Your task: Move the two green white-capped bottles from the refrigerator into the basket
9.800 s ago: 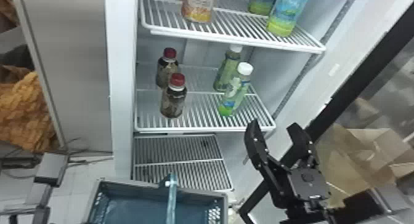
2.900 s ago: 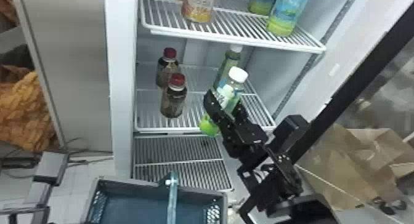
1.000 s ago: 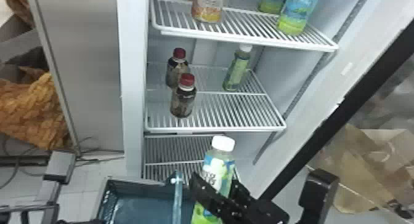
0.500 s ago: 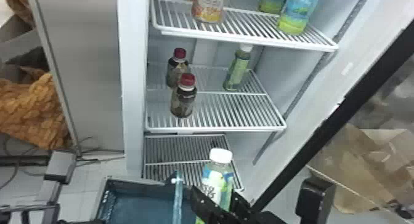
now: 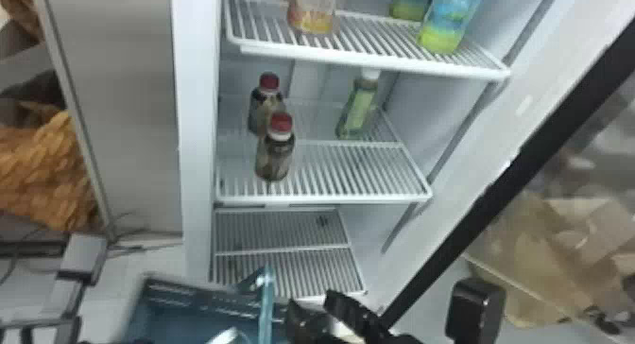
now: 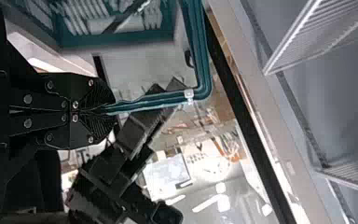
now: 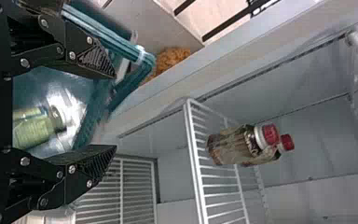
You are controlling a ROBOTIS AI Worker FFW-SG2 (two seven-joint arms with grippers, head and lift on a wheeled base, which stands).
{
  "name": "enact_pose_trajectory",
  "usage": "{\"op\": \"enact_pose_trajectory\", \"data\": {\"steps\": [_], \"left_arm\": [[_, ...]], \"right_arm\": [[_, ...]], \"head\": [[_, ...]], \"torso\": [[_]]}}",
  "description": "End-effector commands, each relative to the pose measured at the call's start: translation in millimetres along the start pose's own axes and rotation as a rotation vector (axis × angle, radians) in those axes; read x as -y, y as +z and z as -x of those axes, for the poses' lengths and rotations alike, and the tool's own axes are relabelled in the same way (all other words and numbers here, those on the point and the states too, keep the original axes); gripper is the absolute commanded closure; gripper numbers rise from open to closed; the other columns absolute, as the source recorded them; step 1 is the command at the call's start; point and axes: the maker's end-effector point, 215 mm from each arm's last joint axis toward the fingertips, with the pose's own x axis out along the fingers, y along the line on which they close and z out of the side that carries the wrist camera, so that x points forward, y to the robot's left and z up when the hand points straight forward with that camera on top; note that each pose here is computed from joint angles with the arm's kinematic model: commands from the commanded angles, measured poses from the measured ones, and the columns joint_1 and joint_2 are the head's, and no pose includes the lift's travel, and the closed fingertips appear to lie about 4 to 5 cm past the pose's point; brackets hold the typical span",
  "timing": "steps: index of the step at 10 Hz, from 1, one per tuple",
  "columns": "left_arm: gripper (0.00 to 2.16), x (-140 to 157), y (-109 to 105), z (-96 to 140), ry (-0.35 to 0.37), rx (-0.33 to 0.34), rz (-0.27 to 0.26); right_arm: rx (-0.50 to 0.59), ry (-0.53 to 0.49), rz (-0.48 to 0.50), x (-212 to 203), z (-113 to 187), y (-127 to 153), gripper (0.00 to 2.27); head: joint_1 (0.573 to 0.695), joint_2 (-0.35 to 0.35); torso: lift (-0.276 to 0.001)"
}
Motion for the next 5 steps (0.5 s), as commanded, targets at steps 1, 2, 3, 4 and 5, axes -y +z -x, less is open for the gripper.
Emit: {"op": "enact_pose_trajectory", "data": {"steps": [1, 2, 3, 4, 5], "left_arm": [[1.16, -0.2, 0.0, 0.1, 0.001, 0.000, 0.000], [1.16, 0.1, 0.9, 0.2, 0.001, 0.000, -0.003], [1.16, 0.1, 0.9, 0.2, 0.001, 0.000, -0.003], [1.16, 0.1, 0.9, 0.2, 0.001, 0.000, -0.003], [1.16, -0.2, 0.0, 0.1, 0.001, 0.000, 0.000]], "right_arm": [[-0.001, -0.001, -0.002, 0.2, 0.1, -0.5, 0.57], [-0.001, -0.004, -0.001, 1.4, 0.3, -0.3, 0.57], [0.003, -0.011, 0.001, 3.0, 0.7, 1.2, 0.57], [0.015, -0.015, 0.006, 4.7, 0.9, 5.0, 0.57], [0.037, -0.029, 0.015, 8.6, 1.7, 11.6, 0.57]], "head": [[0.695, -0.330], [0.695, -0.330], [0.695, -0.330], [0.695, -0.332], [0.695, -0.335]], "torso": [[-0.263], [-0.263], [-0.263], [-0.263], [-0.263]]}}
